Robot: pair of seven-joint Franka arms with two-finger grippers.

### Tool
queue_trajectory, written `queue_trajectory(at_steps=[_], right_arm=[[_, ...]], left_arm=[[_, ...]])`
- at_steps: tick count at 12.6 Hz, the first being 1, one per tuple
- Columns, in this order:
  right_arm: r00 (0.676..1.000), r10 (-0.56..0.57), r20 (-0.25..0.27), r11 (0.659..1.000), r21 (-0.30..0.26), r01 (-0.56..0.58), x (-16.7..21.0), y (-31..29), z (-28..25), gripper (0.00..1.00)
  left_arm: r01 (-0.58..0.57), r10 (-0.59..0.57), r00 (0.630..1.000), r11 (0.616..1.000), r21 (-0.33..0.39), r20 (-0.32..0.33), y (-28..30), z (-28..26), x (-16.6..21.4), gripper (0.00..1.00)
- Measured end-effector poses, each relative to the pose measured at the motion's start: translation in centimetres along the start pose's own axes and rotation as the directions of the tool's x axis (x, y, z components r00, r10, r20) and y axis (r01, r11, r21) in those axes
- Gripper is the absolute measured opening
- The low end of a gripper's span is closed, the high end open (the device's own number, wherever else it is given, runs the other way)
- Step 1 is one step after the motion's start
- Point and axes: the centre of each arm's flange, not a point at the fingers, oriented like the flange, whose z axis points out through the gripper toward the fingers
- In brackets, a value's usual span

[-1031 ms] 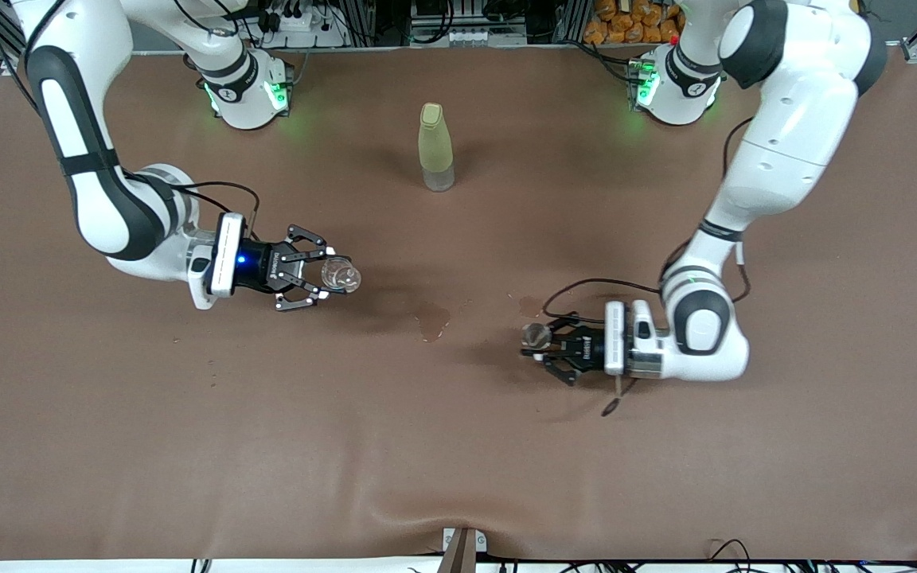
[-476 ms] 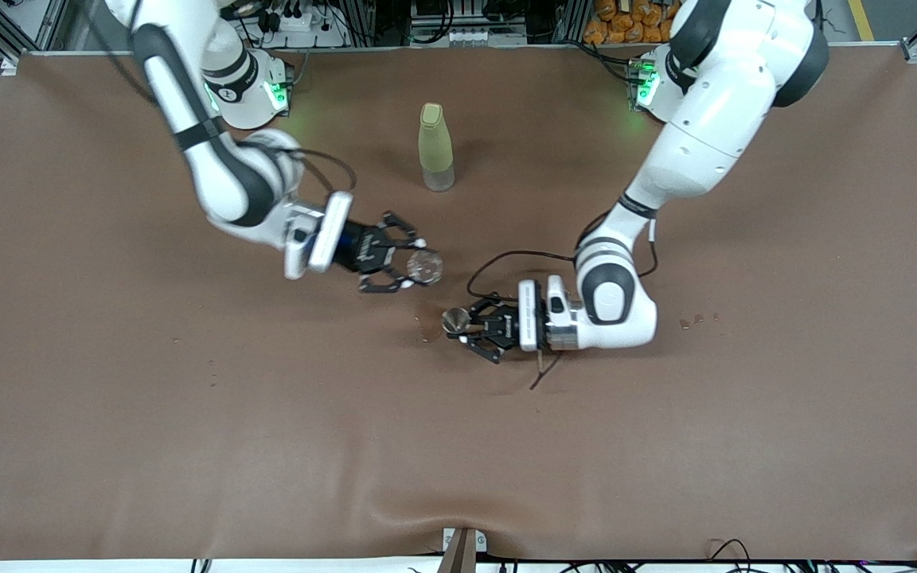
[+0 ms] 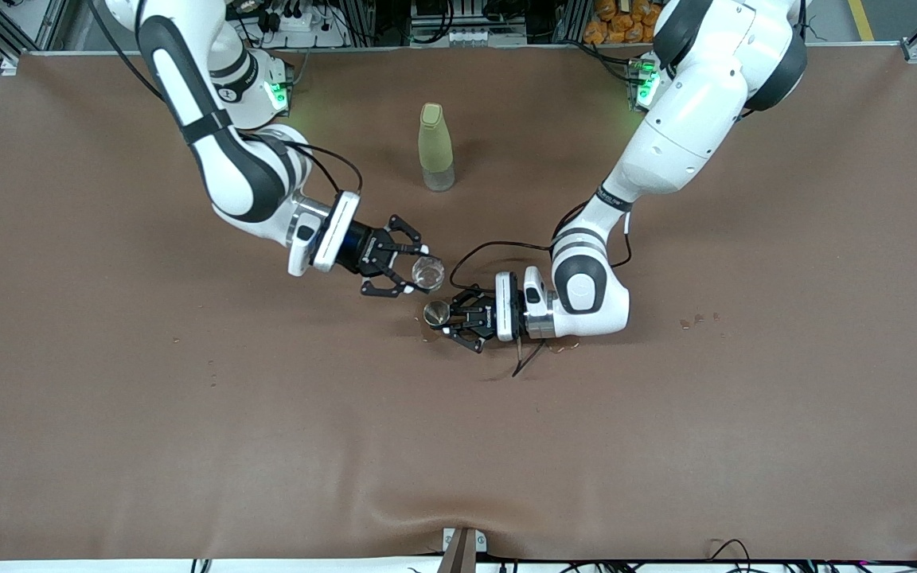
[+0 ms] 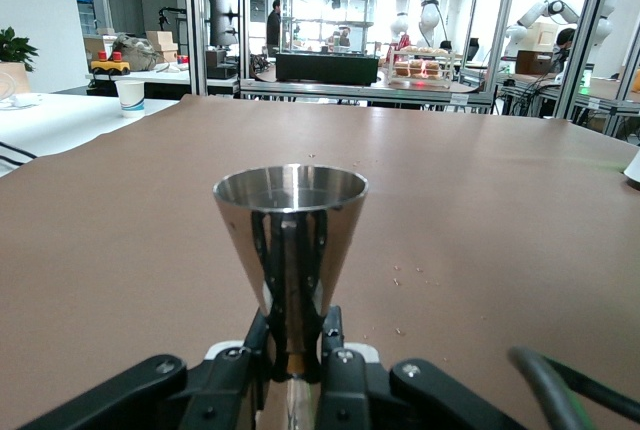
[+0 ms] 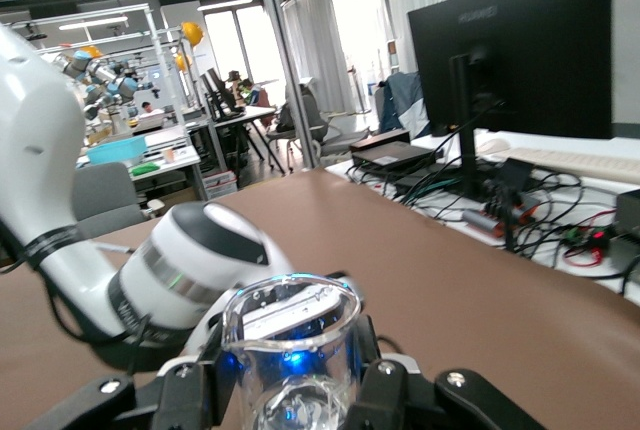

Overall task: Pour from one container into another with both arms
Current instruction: 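Raise the glass cup with the right gripper above the jigger rim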

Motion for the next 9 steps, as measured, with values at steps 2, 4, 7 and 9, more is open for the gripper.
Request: queue_trajectory(at_steps=[2,4,7,9], right_arm=[[1.000,0.019,-0.023,1.000,-0.006,-0.019,-0.2,0.7,0.3,0.50],[0.997,0.072,-0.028,0.997,-0.015,-0.072,-1.9,0.8,0.9,0.50],[0.973,0.223,-0.053,0.974,-0.029,-0.225,-4.0,0.1,2.1,0.50],[0.944,0.322,-0.075,0.946,-0.023,-0.324,-4.4,-1.4,3.3,0.50]], left_arm=[[0.009,-0.009,1.000,1.000,0.003,-0.001,0.3,0.5,-0.1,0.22],[0.011,-0.011,1.000,1.000,0.003,0.002,0.5,0.7,-0.2,0.22],[0.012,-0.012,1.000,1.000,0.007,0.005,0.5,0.6,-0.3,0.22],[0.013,-0.013,1.000,1.000,0.010,0.006,0.4,0.6,-0.4,0.22]])
